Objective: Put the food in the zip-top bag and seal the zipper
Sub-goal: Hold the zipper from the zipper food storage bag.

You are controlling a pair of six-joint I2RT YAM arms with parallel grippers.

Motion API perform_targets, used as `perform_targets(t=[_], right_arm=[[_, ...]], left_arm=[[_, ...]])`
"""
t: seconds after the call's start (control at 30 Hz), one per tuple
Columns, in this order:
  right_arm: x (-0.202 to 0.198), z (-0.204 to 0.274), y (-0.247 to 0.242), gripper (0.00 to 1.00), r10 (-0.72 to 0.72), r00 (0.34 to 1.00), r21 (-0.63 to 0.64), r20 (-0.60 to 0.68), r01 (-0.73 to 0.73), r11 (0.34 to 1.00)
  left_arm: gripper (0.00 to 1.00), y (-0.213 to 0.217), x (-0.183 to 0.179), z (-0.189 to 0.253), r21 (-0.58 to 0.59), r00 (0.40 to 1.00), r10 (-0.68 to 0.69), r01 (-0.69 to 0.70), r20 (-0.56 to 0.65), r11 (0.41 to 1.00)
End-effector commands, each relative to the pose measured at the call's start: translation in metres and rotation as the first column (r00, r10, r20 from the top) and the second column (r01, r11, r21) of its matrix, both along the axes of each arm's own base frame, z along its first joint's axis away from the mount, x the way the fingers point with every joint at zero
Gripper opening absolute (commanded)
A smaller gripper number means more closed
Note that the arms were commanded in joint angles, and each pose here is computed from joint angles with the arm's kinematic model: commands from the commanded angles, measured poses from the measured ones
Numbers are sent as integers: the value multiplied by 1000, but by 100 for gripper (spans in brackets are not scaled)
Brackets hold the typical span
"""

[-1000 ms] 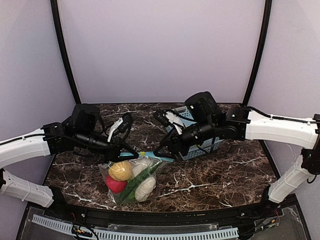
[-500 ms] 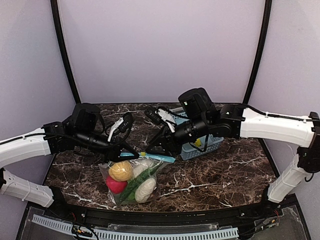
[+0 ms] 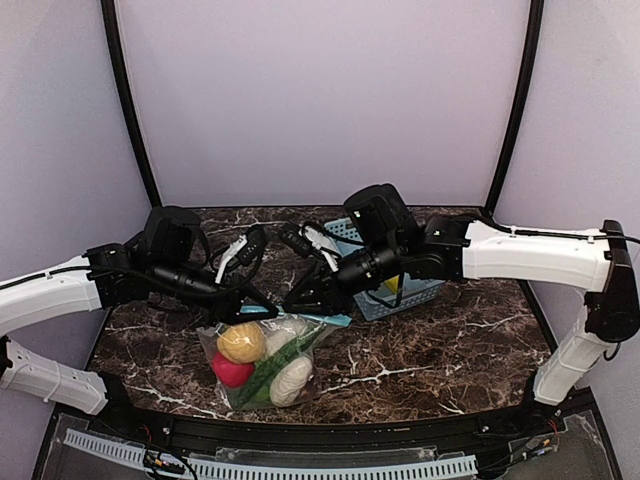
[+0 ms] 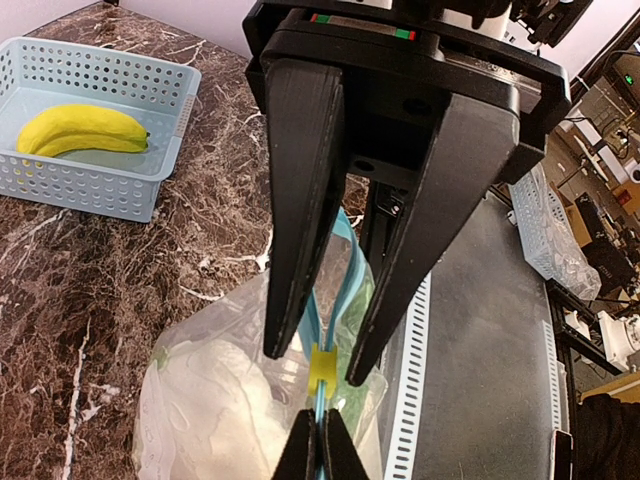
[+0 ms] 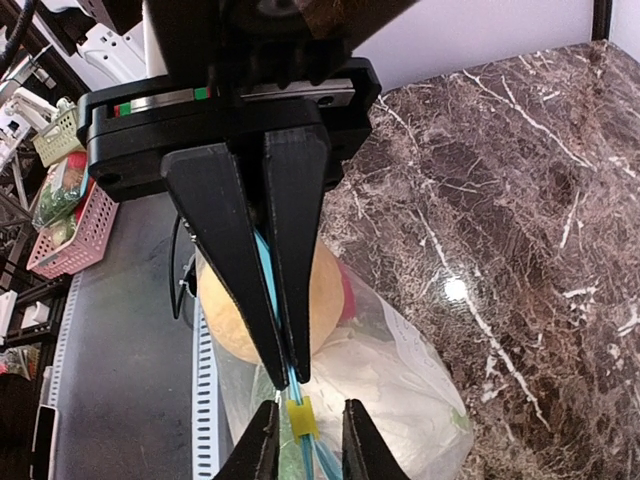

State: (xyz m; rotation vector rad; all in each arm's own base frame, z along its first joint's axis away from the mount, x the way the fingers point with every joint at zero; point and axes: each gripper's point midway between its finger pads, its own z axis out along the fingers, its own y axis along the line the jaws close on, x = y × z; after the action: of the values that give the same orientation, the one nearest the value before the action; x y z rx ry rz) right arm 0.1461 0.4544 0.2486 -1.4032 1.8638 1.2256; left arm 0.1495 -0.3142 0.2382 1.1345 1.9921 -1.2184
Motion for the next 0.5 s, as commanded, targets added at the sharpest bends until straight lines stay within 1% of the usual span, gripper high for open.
perform_targets(t=[0.0,0.2,0.47], right_arm=[[-3,9,8,20,38,999,41,-10,-37,998],[-5,5,8,15,49,998,30,-29,-48,998],[-4,4,8,3,42,999,25,-26,-42,999]], left_arm=[[1,-1,-1,23,-55,999,-12,13,32,998],[1,-1,-1,24,-55,999,-10,12,35,998],[1,0,0,25,-56,999,-2,4,42,998]])
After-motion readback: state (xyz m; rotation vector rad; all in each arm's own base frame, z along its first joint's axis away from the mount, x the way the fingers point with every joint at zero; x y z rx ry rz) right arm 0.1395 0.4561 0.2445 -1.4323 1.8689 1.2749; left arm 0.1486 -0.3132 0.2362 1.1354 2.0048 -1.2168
